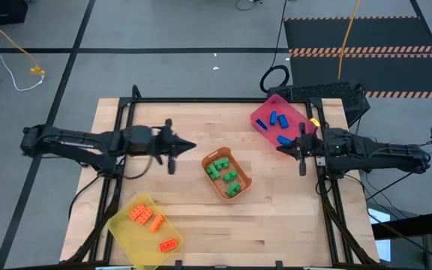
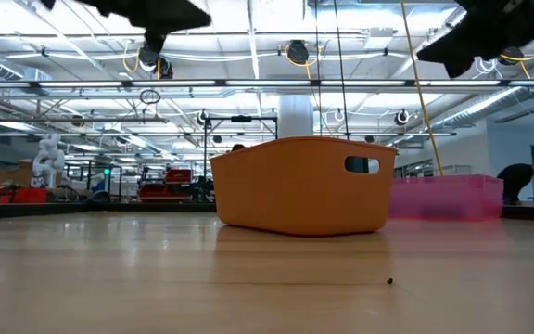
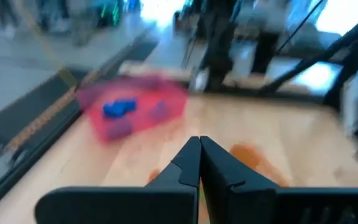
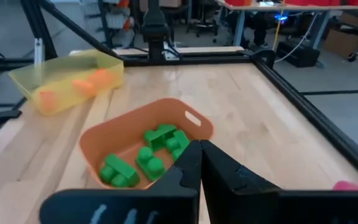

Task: Sort & place blocks by color
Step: Return to Home Position

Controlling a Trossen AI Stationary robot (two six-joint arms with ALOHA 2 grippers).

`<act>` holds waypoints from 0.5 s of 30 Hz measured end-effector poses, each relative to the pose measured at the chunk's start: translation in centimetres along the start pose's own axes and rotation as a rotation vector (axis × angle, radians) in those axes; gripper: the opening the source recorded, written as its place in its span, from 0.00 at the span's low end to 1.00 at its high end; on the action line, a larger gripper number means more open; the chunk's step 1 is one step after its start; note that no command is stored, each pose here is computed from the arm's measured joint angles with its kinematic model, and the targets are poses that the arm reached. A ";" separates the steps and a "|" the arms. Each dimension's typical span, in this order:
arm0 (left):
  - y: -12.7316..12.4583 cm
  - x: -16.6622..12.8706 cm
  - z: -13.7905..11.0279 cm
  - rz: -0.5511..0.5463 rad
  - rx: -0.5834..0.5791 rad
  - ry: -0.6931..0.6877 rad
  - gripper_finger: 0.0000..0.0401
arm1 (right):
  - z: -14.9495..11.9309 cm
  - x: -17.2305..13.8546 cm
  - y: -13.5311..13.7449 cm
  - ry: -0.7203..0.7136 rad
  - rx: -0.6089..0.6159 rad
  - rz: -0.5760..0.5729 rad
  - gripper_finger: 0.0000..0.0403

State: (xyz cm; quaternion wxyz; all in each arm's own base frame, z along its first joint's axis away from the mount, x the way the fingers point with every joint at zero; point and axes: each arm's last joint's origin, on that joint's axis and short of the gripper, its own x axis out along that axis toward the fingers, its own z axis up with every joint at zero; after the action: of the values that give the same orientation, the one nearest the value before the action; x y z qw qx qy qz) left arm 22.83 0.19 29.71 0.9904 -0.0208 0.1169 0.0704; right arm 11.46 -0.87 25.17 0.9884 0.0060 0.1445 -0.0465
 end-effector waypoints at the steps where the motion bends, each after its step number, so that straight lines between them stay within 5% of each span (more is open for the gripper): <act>1: 0.2 -0.6 -0.4 -0.026 -0.008 -0.045 0.01 | -0.4 -0.2 0.0 -0.010 0.008 0.001 0.00; 10: 2.1 -6.9 -5.4 -0.054 -0.041 -0.221 0.01 | -4.2 -1.2 0.0 -0.158 0.066 0.038 0.00; 15: 2.4 -7.8 -8.7 -0.049 -0.089 -0.210 0.01 | -6.3 -1.0 0.0 -0.228 0.105 0.038 0.00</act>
State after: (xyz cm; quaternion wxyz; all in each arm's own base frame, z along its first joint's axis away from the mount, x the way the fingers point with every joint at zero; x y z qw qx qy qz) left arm 12.99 1.02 23.01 0.9967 -0.0603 0.0086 0.0530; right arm 8.69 -0.61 19.40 0.9974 0.0553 0.0286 -0.0358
